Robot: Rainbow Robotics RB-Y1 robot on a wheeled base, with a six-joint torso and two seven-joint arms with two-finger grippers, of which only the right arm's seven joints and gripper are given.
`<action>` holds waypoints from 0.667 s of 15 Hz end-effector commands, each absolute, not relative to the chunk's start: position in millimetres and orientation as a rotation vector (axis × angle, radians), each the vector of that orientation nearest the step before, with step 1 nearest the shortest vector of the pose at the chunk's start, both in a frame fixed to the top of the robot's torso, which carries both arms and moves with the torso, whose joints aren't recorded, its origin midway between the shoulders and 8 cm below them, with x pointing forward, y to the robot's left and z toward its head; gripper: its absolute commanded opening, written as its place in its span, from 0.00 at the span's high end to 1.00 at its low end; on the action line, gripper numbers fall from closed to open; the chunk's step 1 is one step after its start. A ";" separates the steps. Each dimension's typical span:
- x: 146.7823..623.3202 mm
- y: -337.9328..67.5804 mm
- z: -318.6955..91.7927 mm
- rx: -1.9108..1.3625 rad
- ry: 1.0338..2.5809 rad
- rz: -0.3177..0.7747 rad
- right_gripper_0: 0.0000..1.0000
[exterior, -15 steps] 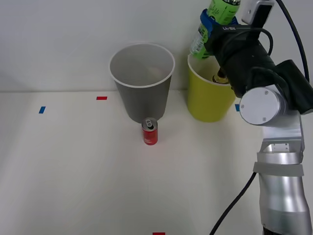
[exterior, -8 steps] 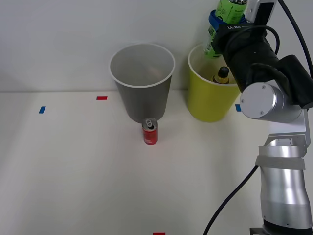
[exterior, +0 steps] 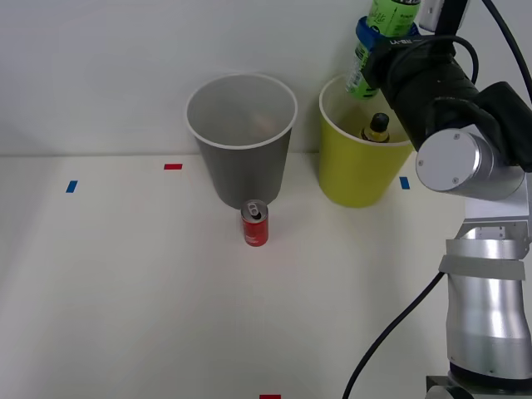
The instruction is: Put cans in the gray bin, plastic bottles in the light green bin
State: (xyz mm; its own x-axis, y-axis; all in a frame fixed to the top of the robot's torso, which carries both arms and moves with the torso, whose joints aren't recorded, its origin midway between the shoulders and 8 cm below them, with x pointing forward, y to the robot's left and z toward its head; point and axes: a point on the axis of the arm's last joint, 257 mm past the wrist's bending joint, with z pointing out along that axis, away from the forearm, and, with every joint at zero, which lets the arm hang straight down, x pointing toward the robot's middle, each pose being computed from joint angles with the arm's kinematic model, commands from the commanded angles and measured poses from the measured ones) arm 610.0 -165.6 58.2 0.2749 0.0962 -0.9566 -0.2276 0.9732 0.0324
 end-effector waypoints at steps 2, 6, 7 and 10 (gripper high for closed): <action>609.8 -165.4 59.1 -0.108 1.275 0.237 1.00; 609.3 -160.4 59.1 -0.108 1.276 0.255 1.00; 609.3 -160.1 60.0 -0.105 1.275 0.259 1.00; 609.2 -159.1 59.0 -0.095 1.277 0.276 0.53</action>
State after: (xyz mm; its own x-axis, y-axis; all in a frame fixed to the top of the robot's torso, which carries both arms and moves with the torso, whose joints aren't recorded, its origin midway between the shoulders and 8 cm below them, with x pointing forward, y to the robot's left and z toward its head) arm 609.3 -159.6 59.5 0.2645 0.1419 -0.9539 -0.2528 0.9647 0.0735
